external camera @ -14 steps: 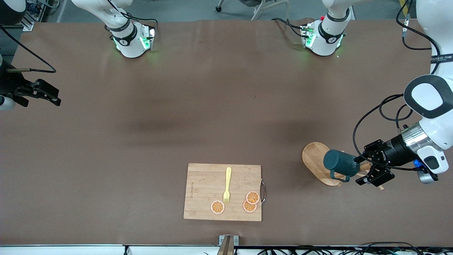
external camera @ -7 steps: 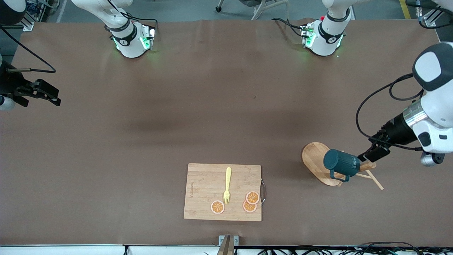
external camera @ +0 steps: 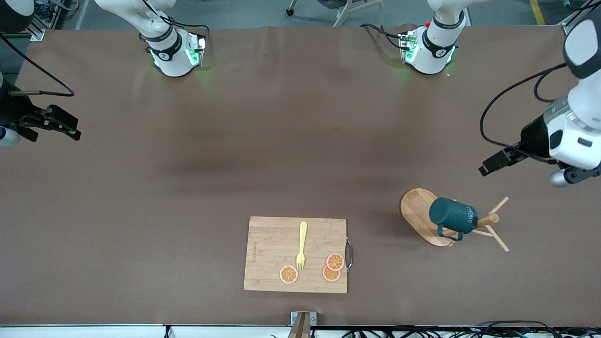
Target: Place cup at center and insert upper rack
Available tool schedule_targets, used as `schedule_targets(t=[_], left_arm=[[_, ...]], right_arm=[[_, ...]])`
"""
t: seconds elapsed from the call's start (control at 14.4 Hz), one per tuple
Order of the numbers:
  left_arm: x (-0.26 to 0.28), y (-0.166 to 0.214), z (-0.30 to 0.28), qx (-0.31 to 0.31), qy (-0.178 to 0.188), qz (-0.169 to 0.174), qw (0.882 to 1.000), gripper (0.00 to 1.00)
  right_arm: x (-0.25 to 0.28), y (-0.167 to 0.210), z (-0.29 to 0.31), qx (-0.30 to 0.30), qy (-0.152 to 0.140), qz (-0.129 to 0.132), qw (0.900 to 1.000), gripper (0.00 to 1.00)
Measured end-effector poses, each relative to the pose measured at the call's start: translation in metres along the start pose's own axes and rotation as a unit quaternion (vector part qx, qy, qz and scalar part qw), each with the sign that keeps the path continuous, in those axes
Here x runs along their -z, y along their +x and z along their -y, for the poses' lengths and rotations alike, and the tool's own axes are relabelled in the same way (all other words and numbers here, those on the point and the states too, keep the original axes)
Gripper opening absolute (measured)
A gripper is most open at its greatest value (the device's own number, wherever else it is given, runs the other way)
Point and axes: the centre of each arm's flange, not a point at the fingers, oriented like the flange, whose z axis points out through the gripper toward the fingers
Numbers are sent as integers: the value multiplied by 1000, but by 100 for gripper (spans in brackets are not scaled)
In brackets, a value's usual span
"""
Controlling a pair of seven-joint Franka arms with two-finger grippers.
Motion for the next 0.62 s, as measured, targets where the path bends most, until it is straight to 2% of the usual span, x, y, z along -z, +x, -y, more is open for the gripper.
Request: schedule_targets(t=[0.35,0.62], left_arm=[[43,-23,23,-74,18,-10,997,100],[62,-22,48,-99,23,-23,995,100]], right_arm=[[0,0,0,0,0,0,1000,100],[0,0,1,1,0,0,1000,100]])
